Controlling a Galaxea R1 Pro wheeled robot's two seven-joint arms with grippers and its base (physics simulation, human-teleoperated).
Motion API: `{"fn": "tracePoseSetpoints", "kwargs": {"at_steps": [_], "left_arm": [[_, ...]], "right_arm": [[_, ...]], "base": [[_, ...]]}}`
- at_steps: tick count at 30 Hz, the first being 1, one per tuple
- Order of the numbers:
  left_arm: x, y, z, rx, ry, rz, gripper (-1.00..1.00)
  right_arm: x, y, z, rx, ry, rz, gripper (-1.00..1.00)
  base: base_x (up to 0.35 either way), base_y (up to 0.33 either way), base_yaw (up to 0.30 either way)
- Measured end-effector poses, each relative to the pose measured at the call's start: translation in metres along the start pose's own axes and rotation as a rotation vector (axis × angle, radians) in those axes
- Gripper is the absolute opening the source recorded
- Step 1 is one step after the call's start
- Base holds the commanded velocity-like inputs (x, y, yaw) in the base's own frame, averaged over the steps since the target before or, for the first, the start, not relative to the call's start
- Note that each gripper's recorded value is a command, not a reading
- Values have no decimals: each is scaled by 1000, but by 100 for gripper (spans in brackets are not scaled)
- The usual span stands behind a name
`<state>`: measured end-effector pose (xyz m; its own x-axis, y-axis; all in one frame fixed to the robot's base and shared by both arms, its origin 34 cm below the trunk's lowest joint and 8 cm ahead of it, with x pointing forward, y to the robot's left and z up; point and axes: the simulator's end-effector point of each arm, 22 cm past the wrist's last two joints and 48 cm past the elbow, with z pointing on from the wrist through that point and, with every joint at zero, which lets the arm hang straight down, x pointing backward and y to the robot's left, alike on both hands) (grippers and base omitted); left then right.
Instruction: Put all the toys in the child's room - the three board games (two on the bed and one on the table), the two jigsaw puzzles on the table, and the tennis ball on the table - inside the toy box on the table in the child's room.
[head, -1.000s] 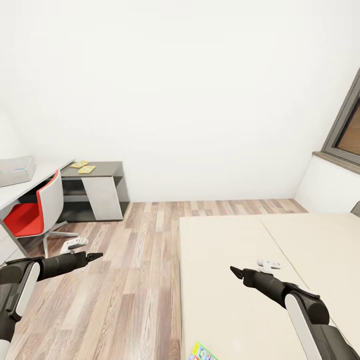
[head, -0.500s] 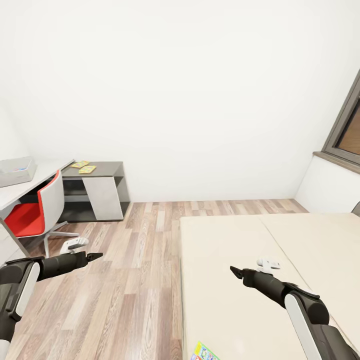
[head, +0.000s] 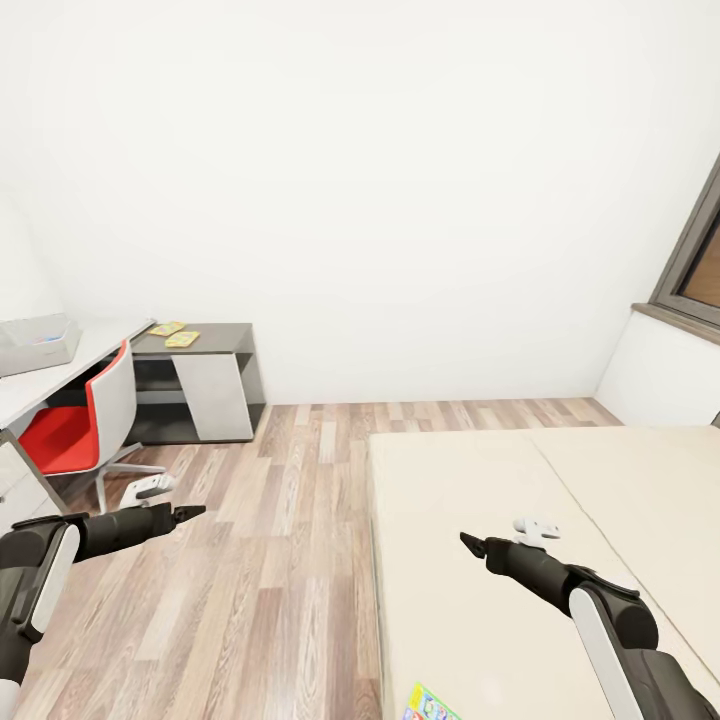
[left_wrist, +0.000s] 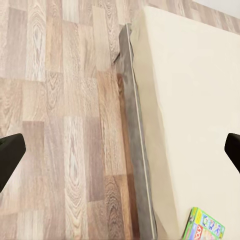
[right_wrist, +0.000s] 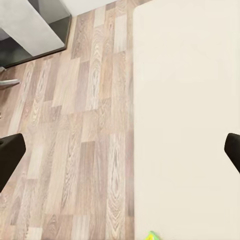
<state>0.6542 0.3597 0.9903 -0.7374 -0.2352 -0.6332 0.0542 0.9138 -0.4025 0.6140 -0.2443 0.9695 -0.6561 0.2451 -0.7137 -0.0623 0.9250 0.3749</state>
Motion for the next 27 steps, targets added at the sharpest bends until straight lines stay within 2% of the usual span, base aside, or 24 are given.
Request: {"fn": "tracePoseSetpoints", "kwargs": {"at_steps": [27], "left_arm": [[0,0,0,0,-1,0,100]], "right_arm": [[0,0,0,0,0,0,100]], "base": [[0,143,0]]}}
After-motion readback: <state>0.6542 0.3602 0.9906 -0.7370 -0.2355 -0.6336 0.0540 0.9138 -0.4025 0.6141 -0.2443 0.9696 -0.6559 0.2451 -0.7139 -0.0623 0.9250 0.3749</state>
